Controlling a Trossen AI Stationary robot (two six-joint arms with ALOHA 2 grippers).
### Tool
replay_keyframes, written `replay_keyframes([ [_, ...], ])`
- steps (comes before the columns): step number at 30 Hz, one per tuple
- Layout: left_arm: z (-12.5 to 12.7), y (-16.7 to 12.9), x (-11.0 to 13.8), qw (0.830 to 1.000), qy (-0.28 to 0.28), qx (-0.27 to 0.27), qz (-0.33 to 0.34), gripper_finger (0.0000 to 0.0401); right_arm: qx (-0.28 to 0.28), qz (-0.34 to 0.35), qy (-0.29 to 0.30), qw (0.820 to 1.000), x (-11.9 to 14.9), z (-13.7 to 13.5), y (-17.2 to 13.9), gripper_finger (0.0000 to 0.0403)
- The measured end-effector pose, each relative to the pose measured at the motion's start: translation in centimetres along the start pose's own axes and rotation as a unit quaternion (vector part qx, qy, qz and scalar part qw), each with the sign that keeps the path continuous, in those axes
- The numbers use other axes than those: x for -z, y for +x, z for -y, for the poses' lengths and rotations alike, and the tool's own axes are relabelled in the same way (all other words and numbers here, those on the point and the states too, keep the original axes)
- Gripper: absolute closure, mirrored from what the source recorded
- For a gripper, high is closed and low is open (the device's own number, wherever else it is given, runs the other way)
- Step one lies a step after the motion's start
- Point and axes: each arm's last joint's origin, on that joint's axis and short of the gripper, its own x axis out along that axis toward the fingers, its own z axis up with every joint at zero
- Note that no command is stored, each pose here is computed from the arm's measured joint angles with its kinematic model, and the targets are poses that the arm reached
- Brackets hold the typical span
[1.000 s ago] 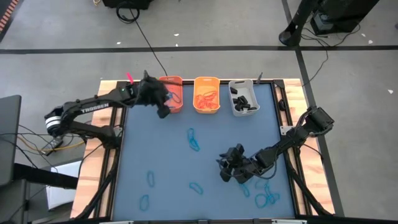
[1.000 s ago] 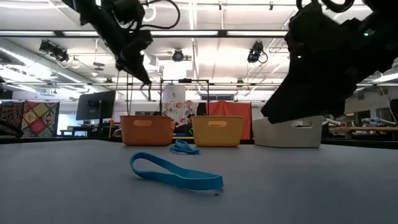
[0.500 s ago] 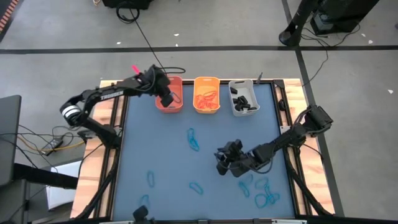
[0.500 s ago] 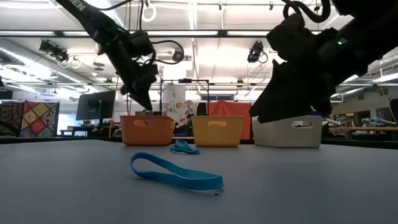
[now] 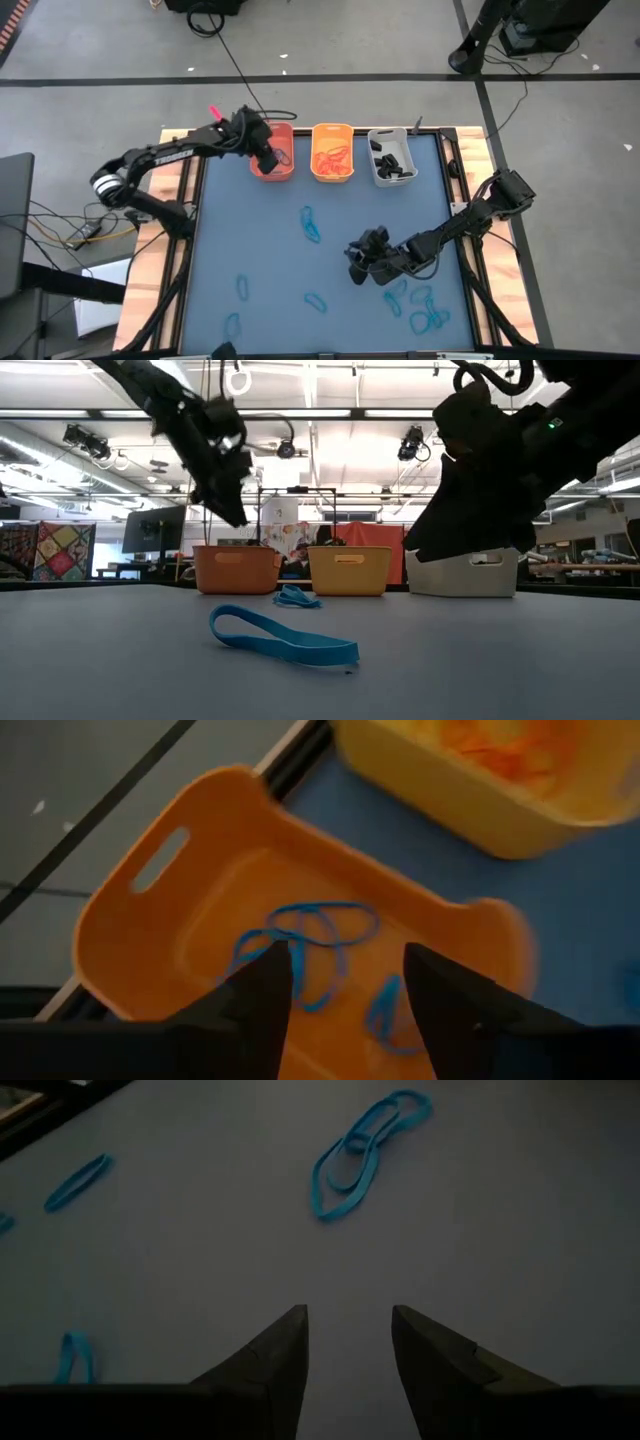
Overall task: Sort rubber bands into baskets
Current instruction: Put the blue rubber band into the orange bin
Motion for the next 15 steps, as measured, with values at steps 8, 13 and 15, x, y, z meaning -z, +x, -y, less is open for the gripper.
replay_keyframes([
  [8,4.8,-3.6,1.9,0.993,0.035,0.065,0.088,0.0204,-0.055,-0.043,-0.01,0.997,0.0,-0.6,0.0,0.0245],
  [13,8.0,-4.0,5.0,0.982,0.039,0.13,0.133,0.0204,-0.133,-0.043,-0.001,0.99,-0.3,-1.9,-0.1,0.0245],
  [15,9.4,-3.9,6.5,0.976,0.04,0.159,0.146,0.0204,-0.136,-0.035,0.019,0.99,-0.2,-2.1,0.1,0.0245],
])
